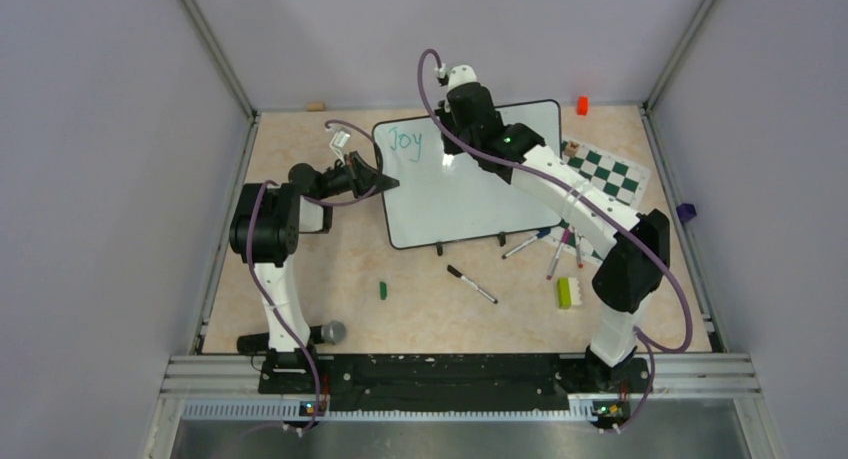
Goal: Write a sentence on the whiteboard
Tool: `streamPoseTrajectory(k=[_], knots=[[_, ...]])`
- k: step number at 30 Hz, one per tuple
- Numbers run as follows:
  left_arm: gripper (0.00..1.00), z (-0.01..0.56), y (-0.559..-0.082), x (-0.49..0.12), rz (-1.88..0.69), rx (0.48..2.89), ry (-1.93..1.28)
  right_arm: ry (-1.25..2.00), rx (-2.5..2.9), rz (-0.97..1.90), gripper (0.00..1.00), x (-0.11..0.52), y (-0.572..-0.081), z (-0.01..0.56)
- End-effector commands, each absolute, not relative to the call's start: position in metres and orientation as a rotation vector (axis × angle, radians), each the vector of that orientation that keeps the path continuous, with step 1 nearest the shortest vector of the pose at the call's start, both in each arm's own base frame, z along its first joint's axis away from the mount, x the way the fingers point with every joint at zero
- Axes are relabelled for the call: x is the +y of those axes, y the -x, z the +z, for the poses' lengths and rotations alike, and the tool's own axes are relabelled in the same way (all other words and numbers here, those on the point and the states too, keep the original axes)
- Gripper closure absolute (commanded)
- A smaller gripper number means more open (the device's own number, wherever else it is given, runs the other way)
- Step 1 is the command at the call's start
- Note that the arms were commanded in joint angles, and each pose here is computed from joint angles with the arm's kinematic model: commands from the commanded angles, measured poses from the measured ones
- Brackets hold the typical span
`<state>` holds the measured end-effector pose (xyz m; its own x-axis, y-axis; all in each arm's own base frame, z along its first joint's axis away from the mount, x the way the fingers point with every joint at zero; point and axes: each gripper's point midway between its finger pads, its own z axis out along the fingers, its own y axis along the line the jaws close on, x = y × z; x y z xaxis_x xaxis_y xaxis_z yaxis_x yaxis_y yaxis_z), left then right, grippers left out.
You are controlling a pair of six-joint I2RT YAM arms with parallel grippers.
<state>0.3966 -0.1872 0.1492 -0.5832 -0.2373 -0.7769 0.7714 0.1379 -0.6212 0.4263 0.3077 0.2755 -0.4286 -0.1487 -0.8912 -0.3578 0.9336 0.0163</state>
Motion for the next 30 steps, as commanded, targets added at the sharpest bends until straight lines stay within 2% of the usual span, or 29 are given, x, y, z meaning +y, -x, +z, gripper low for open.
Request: streamPoseTrajectory(k=[1,22,30], knots=[[1.0,0.133,-0.362,-0.2,-1.539,1.515,-0.864,0.354,1.987,0.248,1.0,0.309,-0.436,0.289],[1.0,0.133,-0.362,-0.2,-1.538,1.514,-0.865,0.296,1.995,0.142,1.0,0.29,-0.439,0.286],[1.0,0.133,-0.362,-0.2,-1.537,1.513,-0.866,0.315,1.996,0.182,1.0,0.294,-0.435,0.289]])
